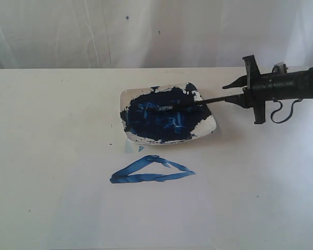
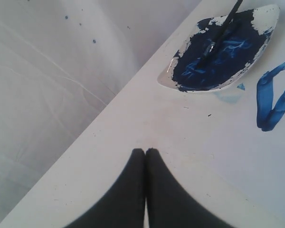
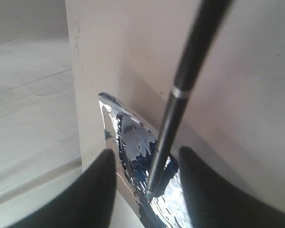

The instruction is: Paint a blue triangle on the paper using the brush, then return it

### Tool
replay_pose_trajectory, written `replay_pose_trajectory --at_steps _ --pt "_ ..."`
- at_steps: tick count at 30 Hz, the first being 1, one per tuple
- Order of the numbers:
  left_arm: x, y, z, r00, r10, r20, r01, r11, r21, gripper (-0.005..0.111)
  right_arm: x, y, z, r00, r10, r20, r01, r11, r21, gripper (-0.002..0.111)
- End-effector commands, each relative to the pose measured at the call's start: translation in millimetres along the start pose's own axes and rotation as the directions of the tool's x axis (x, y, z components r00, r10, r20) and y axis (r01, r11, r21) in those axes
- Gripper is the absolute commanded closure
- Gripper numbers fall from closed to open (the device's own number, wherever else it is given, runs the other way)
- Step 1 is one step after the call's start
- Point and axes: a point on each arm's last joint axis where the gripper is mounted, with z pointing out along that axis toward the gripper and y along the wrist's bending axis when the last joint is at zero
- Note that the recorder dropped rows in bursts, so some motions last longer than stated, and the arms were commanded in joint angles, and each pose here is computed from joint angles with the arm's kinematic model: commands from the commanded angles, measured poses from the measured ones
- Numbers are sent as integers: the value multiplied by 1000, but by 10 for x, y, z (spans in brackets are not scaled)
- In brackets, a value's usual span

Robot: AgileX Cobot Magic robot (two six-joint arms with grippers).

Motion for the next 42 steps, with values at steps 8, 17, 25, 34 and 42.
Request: replay_pose_trajectory --at_steps 8,17,25,34,42 --pt "6 -11 -6 1000 -5 7 5 1000 2 107 -3 1 -203 984 15 -176 -27 997 -67 48" --pt "6 -11 -6 1000 -5 7 5 1000 2 107 111 162 -451 944 -33 -328 -15 990 -143 74" --pt "4 -10 -6 1000 -4 10 4 1000 1 107 410 723 -938 896 -376 -237 327 919 -222 108" --pt "4 -10 -6 1000 -8 10 8 1000 1 107 1317 1295 -2008 546 -825 -147 832 515 205 108" --pt "9 -12 -6 999 -35 4 35 999 3 107 1826 1556 -2806 282 -956 78 853 287 436 108"
